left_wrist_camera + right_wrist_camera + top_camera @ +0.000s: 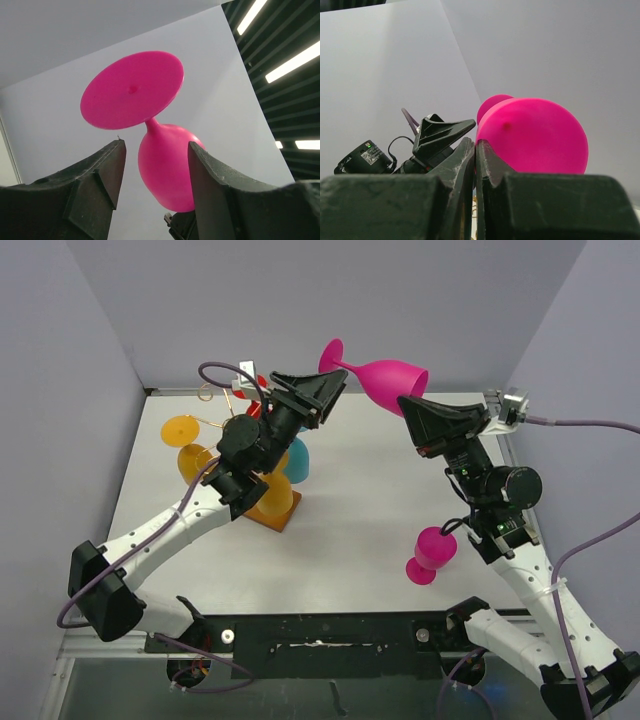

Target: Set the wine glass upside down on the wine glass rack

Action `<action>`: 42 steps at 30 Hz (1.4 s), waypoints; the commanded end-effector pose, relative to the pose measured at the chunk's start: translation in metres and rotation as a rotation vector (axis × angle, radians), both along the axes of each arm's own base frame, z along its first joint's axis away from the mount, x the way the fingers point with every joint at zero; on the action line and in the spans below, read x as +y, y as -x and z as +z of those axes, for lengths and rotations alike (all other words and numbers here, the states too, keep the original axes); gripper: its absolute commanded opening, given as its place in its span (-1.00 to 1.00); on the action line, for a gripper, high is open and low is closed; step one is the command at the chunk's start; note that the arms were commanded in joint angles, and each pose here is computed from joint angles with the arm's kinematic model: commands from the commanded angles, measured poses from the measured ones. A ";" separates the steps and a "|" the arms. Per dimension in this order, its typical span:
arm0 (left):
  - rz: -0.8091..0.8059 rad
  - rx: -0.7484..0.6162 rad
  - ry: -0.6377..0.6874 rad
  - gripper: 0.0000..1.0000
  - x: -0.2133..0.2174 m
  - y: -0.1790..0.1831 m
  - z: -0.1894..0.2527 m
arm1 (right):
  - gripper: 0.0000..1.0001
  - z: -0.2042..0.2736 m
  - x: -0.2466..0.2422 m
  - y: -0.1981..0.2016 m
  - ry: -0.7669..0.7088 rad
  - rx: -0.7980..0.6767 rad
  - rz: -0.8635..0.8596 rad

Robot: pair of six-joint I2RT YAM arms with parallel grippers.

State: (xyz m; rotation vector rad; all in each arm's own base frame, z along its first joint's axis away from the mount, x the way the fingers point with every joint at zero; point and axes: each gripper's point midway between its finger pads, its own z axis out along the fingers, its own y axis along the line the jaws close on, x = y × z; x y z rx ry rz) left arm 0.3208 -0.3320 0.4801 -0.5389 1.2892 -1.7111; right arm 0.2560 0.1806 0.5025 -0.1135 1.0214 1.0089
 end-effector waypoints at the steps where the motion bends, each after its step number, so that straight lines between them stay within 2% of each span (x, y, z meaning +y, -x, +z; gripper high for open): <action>1: 0.054 -0.054 0.092 -0.03 0.015 0.002 0.043 | -1.00 0.009 0.007 0.016 0.005 -0.067 0.056; 9: 0.082 -0.016 0.075 -0.21 0.014 -0.007 0.039 | -1.00 0.002 0.018 0.026 0.038 -0.067 0.115; 17: 0.078 -0.001 0.049 -0.25 0.011 -0.008 0.038 | -1.00 0.003 0.021 0.029 0.040 -0.075 0.127; 34: 0.068 -0.011 -0.019 -0.25 0.004 -0.009 0.041 | -1.00 0.016 0.013 0.028 -0.002 -0.100 0.074; 42: 0.074 -0.011 -0.042 -0.06 0.002 -0.011 0.040 | -1.00 0.018 0.016 0.030 -0.002 -0.112 0.085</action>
